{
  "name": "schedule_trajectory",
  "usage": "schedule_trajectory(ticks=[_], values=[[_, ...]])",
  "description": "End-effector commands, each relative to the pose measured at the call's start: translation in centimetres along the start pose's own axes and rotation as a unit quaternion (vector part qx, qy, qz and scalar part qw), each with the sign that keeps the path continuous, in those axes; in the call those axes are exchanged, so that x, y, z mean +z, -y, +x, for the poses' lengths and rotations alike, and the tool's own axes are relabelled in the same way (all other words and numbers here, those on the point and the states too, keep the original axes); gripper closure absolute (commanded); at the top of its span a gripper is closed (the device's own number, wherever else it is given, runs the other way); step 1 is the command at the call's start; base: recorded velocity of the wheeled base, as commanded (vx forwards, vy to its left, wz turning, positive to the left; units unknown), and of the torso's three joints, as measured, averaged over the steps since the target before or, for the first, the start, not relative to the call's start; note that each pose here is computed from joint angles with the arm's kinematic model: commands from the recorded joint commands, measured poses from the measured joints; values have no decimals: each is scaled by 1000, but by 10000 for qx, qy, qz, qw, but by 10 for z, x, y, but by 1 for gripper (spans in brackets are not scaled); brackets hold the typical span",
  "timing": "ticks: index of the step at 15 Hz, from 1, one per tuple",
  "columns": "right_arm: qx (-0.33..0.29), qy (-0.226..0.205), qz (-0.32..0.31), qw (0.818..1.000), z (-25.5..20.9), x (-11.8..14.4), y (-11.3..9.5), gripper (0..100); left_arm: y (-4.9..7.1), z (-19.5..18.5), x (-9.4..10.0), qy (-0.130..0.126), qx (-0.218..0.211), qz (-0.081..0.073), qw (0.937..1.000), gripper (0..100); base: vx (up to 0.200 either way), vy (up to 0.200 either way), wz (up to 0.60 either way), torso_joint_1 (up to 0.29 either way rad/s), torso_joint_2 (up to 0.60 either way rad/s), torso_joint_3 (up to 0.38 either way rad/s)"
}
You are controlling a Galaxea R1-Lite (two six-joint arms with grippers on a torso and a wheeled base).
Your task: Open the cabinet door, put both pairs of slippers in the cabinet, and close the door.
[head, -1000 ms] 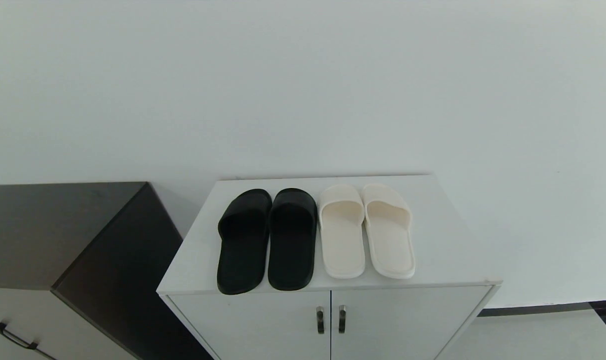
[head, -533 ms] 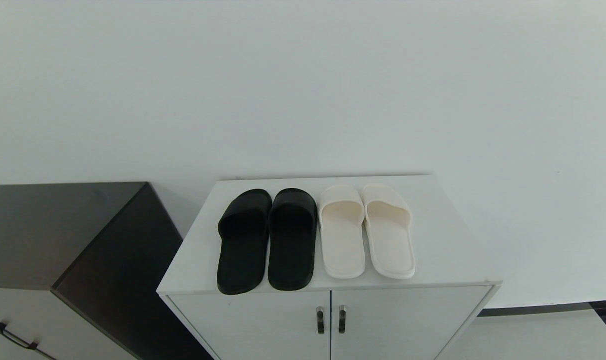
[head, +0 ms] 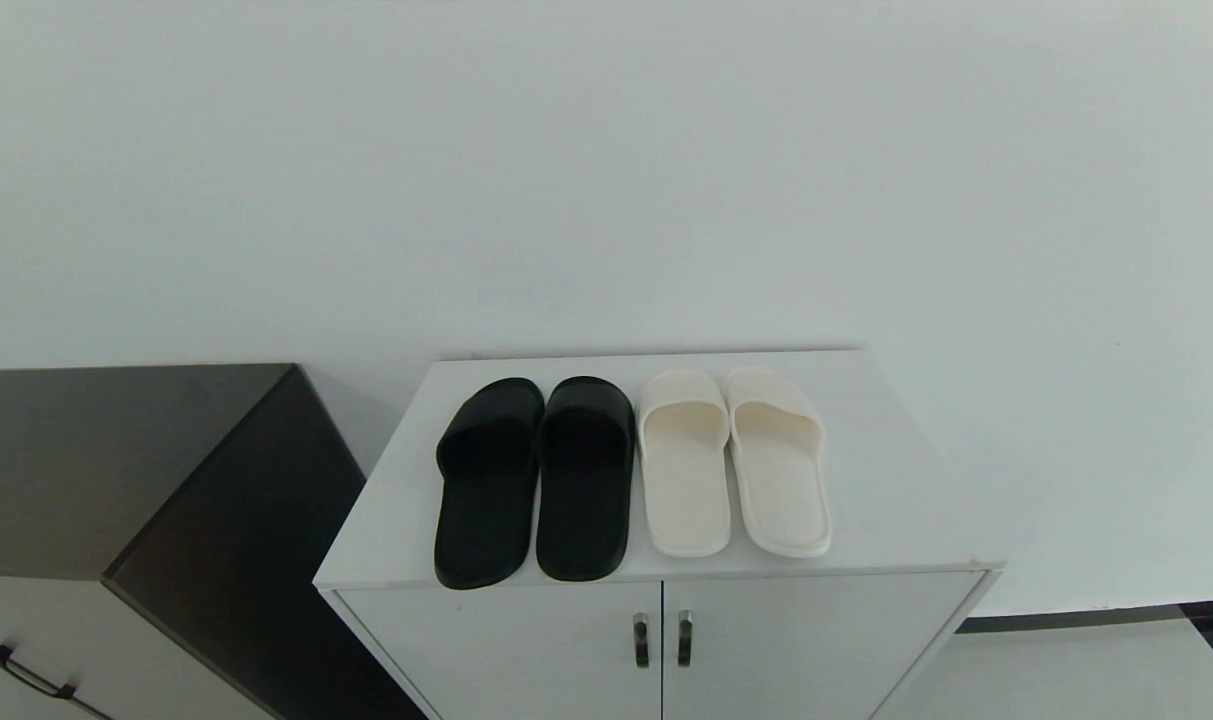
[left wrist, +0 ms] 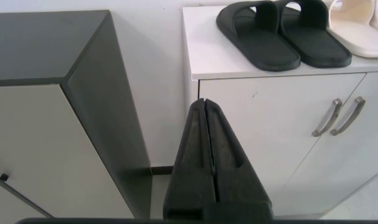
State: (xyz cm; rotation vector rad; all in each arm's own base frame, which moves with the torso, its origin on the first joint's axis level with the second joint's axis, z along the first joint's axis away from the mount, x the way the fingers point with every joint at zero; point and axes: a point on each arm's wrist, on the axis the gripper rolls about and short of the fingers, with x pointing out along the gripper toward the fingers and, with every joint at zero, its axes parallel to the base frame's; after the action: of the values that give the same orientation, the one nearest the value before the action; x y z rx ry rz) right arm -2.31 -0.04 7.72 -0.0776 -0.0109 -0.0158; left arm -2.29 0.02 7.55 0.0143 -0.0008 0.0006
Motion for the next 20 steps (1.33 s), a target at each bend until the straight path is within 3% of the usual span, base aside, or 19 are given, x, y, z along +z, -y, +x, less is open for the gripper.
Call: schedule_trajectory(ticks=[1, 2, 3, 4, 5, 6, 7, 8, 11, 16, 20], values=[[0, 4, -18, 10000, 0, 0, 0, 0, 0, 0, 0, -4, -3, 5, 10000, 100, 0, 0, 0, 0, 0, 0], [-17, 118, -31, 9999, -1, 4, 0, 0, 0, 0, 0, -4, -3, 5, 10000, 100, 0, 0, 0, 0, 0, 0], [-39, 562, 92, 9984, -5, 32, 3, 0, 0, 0, 0, -4, -3, 5, 10000, 100, 0, 0, 0, 0, 0, 0], [45, 1356, 959, 9861, -28, 125, 11, 0, 0, 0, 0, -4, -42, 13, 10000, 100, 0, 0, 0, 0, 0, 0], [252, 765, 671, 9945, -22, 142, 11, 0, 0, 0, 0, -4, -42, 13, 10000, 100, 0, 0, 0, 0, 0, 0], [397, 397, 537, 9970, -15, 142, 10, 0, 0, 0, 0, -4, -42, 13, 10000, 100, 0, 0, 0, 0, 0, 0], [727, -535, 506, 9946, 17, 137, 8, 0, 0, 0, 0, -4, -42, 13, 10000, 100, 0, 0, 0, 0, 0, 0], [865, -960, 540, 9901, 41, 131, 6, 0, 0, 0, 0, -4, -34, 13, 10000, 100, 0, 0, 0, 0, 0, 0], [1436, -1079, 640, 9817, 108, 125, -6, 0, 0, 0, 0, -4, -34, -2, 10000, 100, 0, 0, 0, 0, 0, 0], [2355, -1487, 1287, 9518, 154, 142, -50, 0, 0, 0, 0, -4, -42, -2, 10000, 100, 0, 0, 0, 0, 0, 0], [2694, -1746, 1277, 9384, 173, 157, -119, 0, 0, 0, 0, -4, -42, 5, 10000, 100, 0, 0, 0, 0, 0, 0]])
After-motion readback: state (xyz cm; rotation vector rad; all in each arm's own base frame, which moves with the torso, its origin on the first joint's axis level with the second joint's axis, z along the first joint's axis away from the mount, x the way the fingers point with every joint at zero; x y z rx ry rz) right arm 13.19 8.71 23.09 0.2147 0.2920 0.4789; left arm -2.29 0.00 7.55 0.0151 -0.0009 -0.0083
